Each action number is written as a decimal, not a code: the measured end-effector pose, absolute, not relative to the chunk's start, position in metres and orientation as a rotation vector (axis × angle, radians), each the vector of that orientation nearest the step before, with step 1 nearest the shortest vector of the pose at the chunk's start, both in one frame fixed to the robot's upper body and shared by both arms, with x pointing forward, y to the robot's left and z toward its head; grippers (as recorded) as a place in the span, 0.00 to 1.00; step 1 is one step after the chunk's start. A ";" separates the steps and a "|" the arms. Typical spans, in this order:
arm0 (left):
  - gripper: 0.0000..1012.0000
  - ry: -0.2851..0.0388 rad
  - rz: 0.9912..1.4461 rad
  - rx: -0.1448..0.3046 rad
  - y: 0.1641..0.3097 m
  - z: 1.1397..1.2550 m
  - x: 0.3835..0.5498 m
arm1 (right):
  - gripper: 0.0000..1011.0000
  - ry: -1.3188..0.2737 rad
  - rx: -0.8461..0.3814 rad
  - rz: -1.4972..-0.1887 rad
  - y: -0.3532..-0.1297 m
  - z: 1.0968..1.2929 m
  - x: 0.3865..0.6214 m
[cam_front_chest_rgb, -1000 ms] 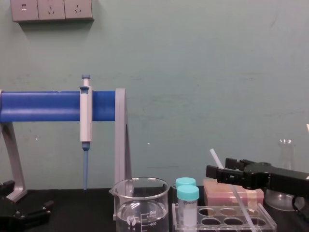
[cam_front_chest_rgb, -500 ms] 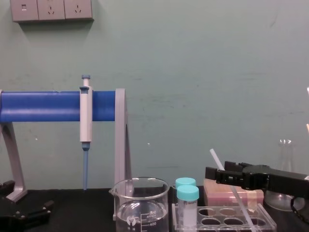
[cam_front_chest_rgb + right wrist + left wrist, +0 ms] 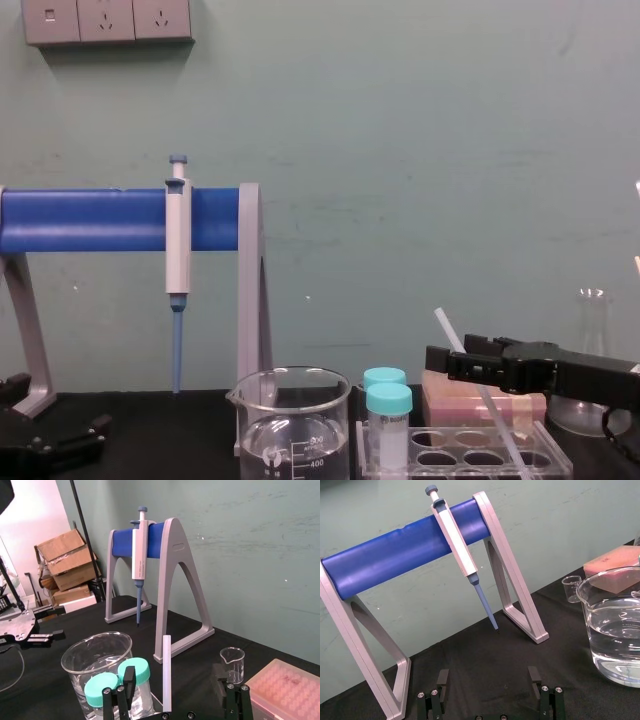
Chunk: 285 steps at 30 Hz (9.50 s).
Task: Pick up the stirring rod with one hand, then place it down.
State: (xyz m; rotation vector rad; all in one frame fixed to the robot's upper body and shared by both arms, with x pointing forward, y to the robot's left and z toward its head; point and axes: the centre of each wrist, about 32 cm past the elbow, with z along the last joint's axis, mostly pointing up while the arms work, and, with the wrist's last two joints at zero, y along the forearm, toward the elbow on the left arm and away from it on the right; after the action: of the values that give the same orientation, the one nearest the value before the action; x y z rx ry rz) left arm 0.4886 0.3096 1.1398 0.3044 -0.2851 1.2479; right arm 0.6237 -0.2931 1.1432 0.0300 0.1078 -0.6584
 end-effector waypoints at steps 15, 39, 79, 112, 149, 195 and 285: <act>0.99 -0.285 1.248 0.304 0.310 1.140 0.489 | 0.57 0.108 0.031 -0.658 -0.293 1.143 0.624; 0.99 -0.285 1.248 0.304 0.310 1.140 0.489 | 0.07 0.094 0.035 -0.654 -0.292 1.144 0.623; 0.99 -0.285 1.248 0.304 0.310 1.140 0.489 | 0.07 -0.522 0.423 -0.812 -0.268 1.154 0.591; 0.99 -0.285 1.248 0.304 0.310 1.140 0.489 | 0.07 -0.317 0.431 -0.955 -0.267 1.131 0.565; 0.99 -0.285 1.248 0.304 0.310 1.140 0.489 | 0.07 -0.320 0.436 -0.953 -0.267 1.131 0.565; 0.99 -0.285 1.248 0.304 0.310 1.140 0.489 | 0.07 -0.320 0.435 -0.953 -0.267 1.131 0.565; 0.99 -0.285 1.248 0.304 0.310 1.140 0.489 | 0.07 -0.145 0.430 -0.878 -0.265 1.112 0.568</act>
State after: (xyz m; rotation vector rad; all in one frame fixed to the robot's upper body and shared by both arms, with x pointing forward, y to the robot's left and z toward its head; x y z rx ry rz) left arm 0.4886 0.3097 1.1398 0.3044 -0.2851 1.2480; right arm 0.5676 -0.2648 1.1124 0.4305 -0.1453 -0.8780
